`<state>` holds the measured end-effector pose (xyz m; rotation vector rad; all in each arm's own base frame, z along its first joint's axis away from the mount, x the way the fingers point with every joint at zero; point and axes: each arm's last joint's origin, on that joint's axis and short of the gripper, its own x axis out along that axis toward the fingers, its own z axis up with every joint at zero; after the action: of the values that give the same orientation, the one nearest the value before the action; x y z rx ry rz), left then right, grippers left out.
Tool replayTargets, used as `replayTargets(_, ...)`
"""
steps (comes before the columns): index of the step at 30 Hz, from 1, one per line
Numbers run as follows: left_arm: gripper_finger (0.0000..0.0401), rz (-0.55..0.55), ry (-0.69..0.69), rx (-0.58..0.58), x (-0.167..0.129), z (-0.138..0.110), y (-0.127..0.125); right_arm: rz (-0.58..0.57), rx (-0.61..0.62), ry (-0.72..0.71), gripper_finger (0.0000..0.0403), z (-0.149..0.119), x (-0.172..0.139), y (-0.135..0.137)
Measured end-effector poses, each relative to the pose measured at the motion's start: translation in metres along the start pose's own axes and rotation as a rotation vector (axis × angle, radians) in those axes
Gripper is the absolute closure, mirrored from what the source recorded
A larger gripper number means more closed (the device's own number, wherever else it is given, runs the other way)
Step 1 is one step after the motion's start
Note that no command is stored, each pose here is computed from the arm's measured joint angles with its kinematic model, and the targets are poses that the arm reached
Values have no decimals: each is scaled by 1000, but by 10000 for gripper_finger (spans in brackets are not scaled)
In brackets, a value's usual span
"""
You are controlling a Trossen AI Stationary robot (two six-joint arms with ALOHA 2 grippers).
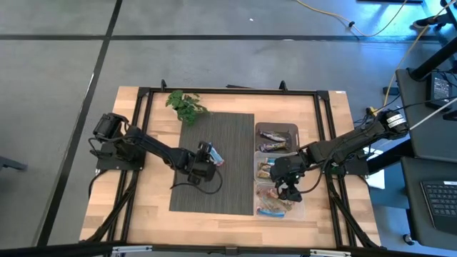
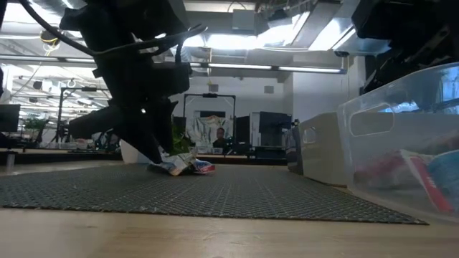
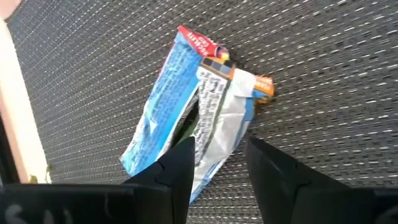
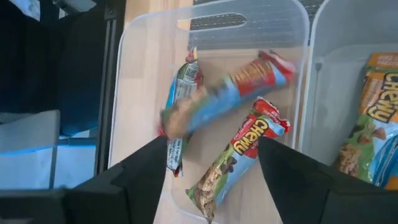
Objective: Pick and place Granola Bars by type
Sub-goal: Put the yellow granola bar into the gray bin
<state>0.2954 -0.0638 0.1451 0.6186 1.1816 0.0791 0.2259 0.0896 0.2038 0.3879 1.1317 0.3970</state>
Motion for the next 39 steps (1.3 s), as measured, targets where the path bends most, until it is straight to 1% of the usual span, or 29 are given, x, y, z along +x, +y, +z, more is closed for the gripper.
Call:
replayTargets(5, 264, -10, 11, -27, 4, -2, 8, -21, 2, -10, 148, 0, 0, -1)
replayTargets(8, 264, -59, 11, -50, 8, -4, 13, -21, 2, -10, 148, 0, 0, -1)
replayTargets(15, 264, -130, 18, -103, 15, -8, 27, -21, 1, -10, 148, 0, 0, -1)
replayTargets(20, 264, -169, 15, -105, 19, -10, 34, -22, -1, -11, 148, 0, 0, -1)
replayTargets(23, 264, -213, 10, -160, 21, -12, 39, -23, -2, -11, 148, 0, 0, -1)
replayTargets(28, 267, -332, 1, -296, 24, -15, 46, -23, -1, -11, 148, 0, 0, -1)
replayTargets(30, 271, -334, 3, -316, 24, -15, 46, -23, 0, -11, 148, 0, 0, -1)
replayTargets(35, 273, -283, 19, -370, 25, -15, 47, -23, 1, -11, 148, 0, 0, -1)
replayTargets(39, 274, -270, 26, -379, 25, -16, 48, -23, 0, -11, 148, 0, 0, -1)
